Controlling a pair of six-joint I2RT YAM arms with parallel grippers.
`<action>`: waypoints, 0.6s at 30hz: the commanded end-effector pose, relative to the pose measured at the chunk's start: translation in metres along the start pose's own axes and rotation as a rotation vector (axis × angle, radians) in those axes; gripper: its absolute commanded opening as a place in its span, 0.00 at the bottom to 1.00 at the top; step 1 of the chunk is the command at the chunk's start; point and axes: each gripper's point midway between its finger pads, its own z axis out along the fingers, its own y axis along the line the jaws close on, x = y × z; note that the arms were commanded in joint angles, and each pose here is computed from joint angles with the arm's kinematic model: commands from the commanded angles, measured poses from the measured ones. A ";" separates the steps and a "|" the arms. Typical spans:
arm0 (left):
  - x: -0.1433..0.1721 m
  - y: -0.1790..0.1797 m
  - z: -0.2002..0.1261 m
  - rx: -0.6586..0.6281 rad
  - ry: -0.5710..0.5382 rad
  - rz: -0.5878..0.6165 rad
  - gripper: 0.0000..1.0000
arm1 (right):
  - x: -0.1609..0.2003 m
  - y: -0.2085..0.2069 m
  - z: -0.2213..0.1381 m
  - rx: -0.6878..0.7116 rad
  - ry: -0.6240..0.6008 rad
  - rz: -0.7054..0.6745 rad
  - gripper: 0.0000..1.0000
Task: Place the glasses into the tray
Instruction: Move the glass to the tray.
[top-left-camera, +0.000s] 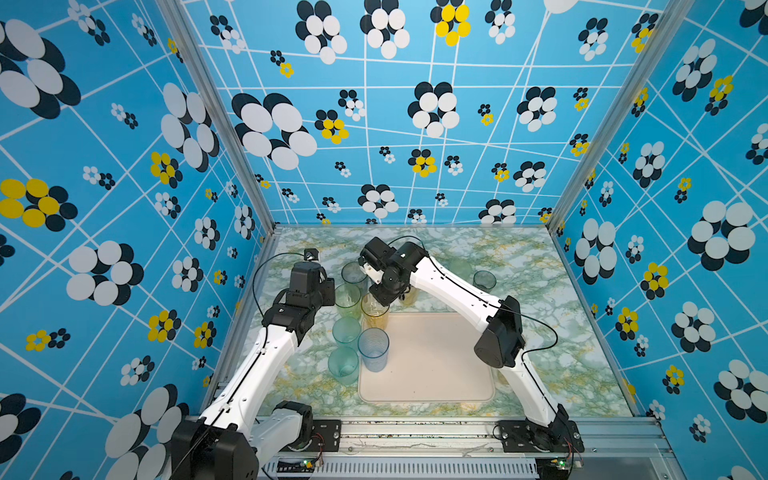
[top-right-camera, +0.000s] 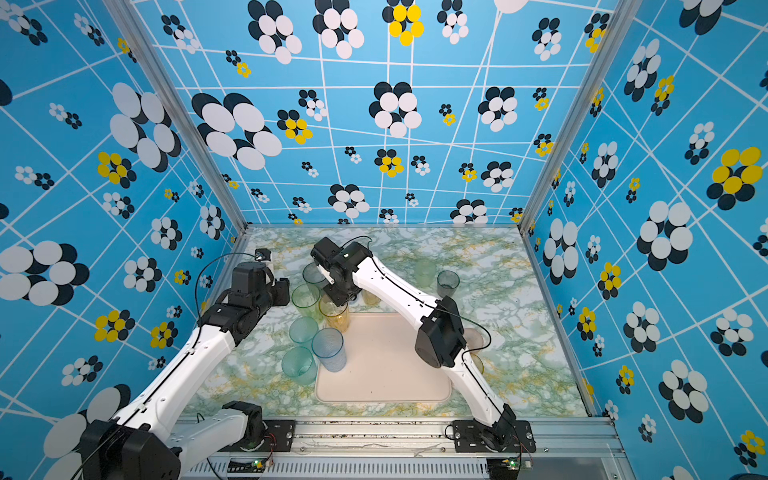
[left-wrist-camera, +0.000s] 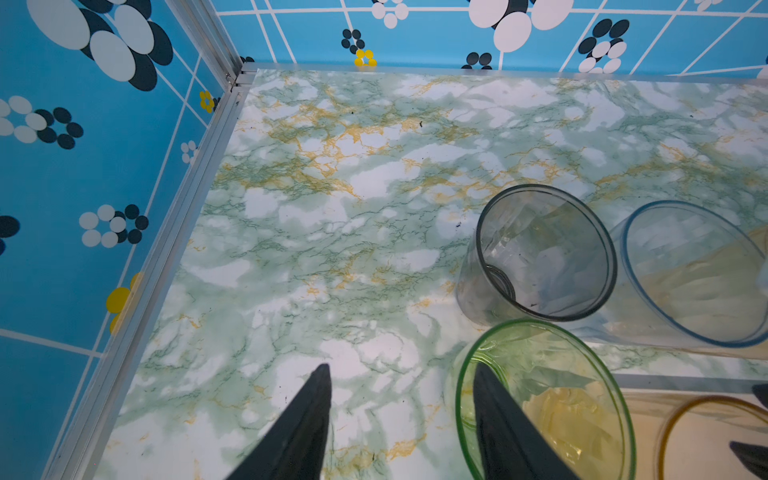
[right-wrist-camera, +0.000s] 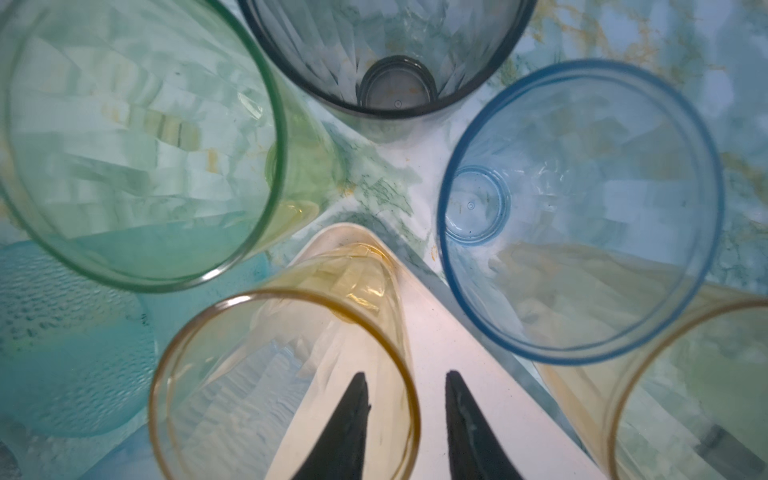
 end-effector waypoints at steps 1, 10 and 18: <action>-0.009 0.001 -0.004 0.004 -0.029 0.003 0.55 | -0.013 -0.011 -0.057 0.022 -0.141 0.020 0.35; -0.006 0.001 -0.003 0.002 -0.026 0.008 0.55 | 0.037 0.002 -0.087 -0.079 -0.123 0.063 0.31; -0.005 0.000 -0.008 0.002 -0.030 0.003 0.55 | 0.070 0.056 -0.075 -0.202 -0.026 0.029 0.27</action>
